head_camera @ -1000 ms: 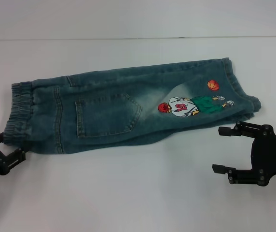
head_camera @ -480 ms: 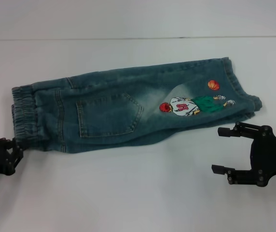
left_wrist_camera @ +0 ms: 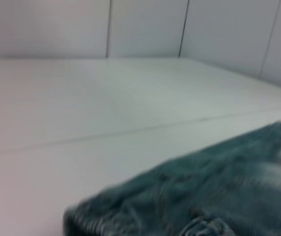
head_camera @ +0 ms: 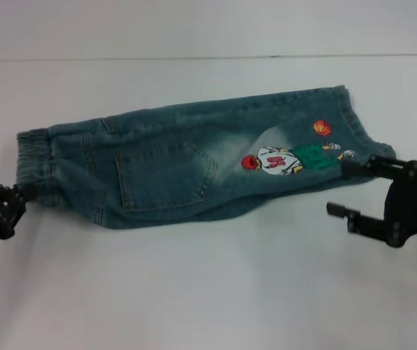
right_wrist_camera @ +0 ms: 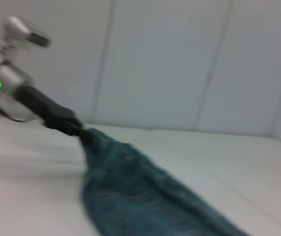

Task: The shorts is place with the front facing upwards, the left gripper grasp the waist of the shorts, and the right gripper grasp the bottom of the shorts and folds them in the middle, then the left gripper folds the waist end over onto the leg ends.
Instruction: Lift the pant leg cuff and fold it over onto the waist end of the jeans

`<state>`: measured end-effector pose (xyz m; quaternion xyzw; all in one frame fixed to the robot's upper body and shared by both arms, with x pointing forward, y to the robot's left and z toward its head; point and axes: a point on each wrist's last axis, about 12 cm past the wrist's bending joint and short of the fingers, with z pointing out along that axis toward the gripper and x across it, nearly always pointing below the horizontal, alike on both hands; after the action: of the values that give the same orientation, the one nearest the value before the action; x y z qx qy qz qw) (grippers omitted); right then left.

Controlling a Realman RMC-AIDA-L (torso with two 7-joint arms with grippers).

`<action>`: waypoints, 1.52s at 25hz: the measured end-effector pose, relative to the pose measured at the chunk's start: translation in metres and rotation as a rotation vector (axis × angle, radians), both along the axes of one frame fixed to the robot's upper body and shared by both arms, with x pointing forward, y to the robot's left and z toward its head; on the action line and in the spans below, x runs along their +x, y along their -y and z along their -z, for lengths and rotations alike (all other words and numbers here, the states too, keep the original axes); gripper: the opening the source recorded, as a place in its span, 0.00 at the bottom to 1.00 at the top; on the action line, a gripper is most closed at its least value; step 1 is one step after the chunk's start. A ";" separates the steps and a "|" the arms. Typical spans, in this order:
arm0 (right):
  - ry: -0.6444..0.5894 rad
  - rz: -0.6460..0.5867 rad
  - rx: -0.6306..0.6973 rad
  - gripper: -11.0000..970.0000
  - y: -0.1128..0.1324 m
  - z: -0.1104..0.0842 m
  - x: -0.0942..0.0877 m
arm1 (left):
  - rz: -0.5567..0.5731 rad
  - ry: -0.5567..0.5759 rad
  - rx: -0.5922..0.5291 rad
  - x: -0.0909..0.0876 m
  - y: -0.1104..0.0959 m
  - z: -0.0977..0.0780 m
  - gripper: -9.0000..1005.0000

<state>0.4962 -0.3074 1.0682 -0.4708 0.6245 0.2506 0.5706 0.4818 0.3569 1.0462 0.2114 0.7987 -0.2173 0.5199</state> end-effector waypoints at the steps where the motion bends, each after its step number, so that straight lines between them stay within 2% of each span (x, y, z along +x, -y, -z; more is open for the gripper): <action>1: 0.006 0.021 0.007 0.71 0.000 0.000 0.002 | 0.014 0.010 -0.008 0.001 0.000 -0.007 0.05; 5: 0.022 0.140 0.043 0.68 -0.001 0.002 0.017 | 0.056 0.045 -0.040 0.009 0.000 -0.030 0.05; 10: 0.050 0.248 0.082 0.47 -0.016 0.011 0.038 | 0.088 0.062 -0.067 0.027 0.006 -0.054 0.05; 14: 0.047 0.278 0.063 0.30 -0.040 0.020 0.056 | 0.125 0.078 -0.100 0.041 0.014 -0.072 0.05; 16: 0.054 0.289 0.056 0.22 -0.051 0.024 0.062 | 0.158 0.080 -0.110 0.051 0.022 -0.087 0.05; 18: 0.056 0.301 0.042 0.13 -0.061 0.027 0.069 | 0.169 0.083 -0.112 0.054 0.024 -0.093 0.06; 21: 0.042 0.296 0.009 0.01 -0.079 0.031 0.076 | 0.208 0.100 -0.115 0.061 0.034 -0.112 0.06; 29: -0.004 0.278 -0.126 0.01 -0.115 0.043 0.089 | 0.312 0.150 -0.169 0.070 0.060 -0.151 0.06; 35: -0.005 0.138 -0.169 0.01 -0.151 0.043 0.085 | 0.396 0.185 -0.223 0.071 0.077 -0.169 0.07; 38: -0.011 0.073 -0.191 0.01 -0.164 0.044 0.080 | 0.416 0.183 -0.216 0.073 0.083 -0.171 0.07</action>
<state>0.5760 -0.1437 1.0239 -0.4984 0.6655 0.1715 0.5285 0.5550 0.2741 1.2177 0.3331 0.6598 -0.3838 0.5536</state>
